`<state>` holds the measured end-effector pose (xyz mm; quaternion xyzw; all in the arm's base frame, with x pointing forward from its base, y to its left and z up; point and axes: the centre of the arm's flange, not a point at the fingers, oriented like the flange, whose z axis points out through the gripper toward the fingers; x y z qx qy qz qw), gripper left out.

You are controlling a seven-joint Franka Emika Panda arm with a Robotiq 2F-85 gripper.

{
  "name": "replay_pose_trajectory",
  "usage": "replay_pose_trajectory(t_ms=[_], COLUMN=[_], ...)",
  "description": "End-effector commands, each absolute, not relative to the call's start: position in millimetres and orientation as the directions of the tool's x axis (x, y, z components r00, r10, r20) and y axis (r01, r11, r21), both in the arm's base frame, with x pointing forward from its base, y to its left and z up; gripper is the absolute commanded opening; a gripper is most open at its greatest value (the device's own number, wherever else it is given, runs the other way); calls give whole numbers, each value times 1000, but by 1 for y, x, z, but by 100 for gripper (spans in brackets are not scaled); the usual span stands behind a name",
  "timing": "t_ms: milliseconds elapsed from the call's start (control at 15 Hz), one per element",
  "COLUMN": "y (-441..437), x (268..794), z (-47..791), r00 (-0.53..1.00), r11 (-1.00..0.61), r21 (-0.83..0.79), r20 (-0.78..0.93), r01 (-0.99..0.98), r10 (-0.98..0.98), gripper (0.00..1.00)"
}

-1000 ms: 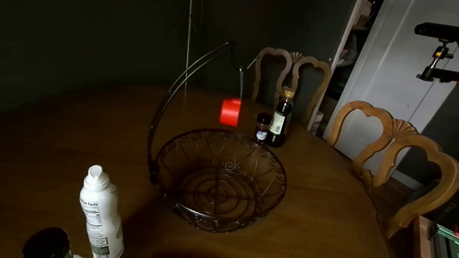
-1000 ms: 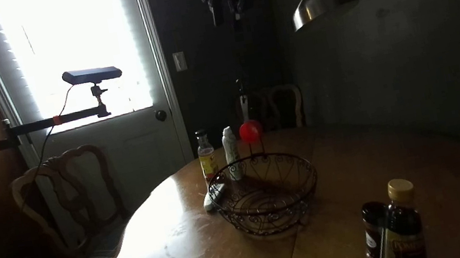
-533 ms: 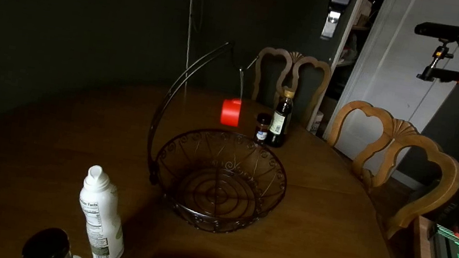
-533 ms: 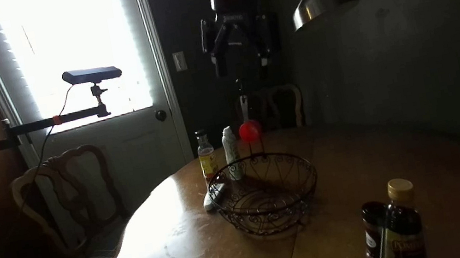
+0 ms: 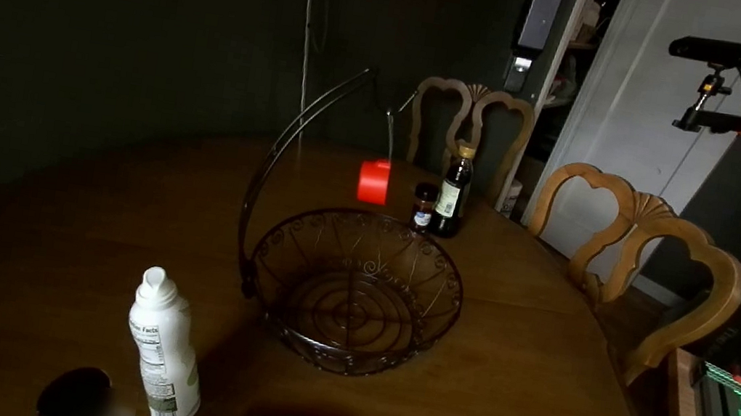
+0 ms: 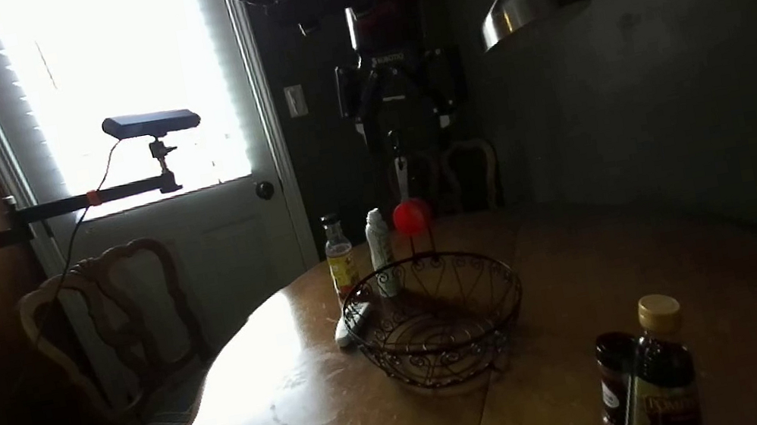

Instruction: Push the lamp slightly to the right

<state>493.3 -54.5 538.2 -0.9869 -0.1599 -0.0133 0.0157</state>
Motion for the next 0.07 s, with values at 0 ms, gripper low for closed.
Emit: replay_pose_trajectory(t_ms=[0], y=[-54], x=[493], z=[539], r00=[948], r11=[-948], r21=[-26], r20=[32], r01=[316], r10=[315], gripper=[100])
